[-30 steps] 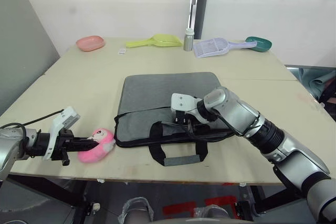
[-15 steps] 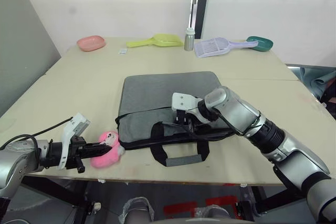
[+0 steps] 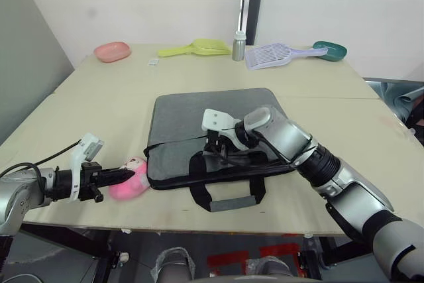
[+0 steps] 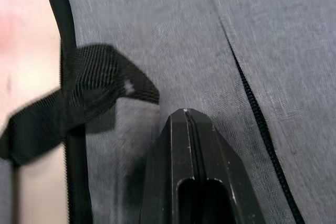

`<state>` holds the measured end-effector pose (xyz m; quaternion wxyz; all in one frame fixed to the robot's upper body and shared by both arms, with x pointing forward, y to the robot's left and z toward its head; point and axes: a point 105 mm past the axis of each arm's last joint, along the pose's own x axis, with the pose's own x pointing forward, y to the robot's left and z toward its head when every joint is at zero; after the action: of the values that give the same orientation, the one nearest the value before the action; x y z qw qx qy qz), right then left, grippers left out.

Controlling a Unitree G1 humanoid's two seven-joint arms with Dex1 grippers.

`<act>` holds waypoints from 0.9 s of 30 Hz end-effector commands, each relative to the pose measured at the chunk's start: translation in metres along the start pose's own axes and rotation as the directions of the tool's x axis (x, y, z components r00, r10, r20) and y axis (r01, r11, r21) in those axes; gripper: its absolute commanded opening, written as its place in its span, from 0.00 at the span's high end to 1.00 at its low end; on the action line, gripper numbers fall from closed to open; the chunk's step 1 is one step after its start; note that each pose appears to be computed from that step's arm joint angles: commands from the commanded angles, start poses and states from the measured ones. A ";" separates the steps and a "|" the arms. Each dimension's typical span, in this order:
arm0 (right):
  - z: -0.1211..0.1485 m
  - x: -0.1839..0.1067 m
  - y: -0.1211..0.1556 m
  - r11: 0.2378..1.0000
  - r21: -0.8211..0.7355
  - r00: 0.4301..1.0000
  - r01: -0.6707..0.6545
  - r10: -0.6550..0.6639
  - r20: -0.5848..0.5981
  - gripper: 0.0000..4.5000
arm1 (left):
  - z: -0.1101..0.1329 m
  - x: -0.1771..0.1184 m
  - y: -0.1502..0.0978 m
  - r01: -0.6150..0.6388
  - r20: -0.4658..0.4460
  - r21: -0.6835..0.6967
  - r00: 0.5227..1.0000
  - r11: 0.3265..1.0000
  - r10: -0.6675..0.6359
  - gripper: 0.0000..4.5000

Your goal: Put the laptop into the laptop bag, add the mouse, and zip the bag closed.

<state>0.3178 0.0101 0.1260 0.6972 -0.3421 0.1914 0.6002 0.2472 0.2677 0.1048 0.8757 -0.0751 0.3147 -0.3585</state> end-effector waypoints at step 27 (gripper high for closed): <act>-0.006 0.032 0.002 0.999 -0.044 0.998 -0.019 0.016 -0.069 1.00 | -0.056 -0.006 -0.042 0.060 -0.060 -0.137 0.996 0.989 -0.068 0.99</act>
<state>0.3210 0.0340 0.1151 0.6803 -0.3699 0.1735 0.6085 0.1952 0.2584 0.0850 0.8633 -0.1243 0.3450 -0.3468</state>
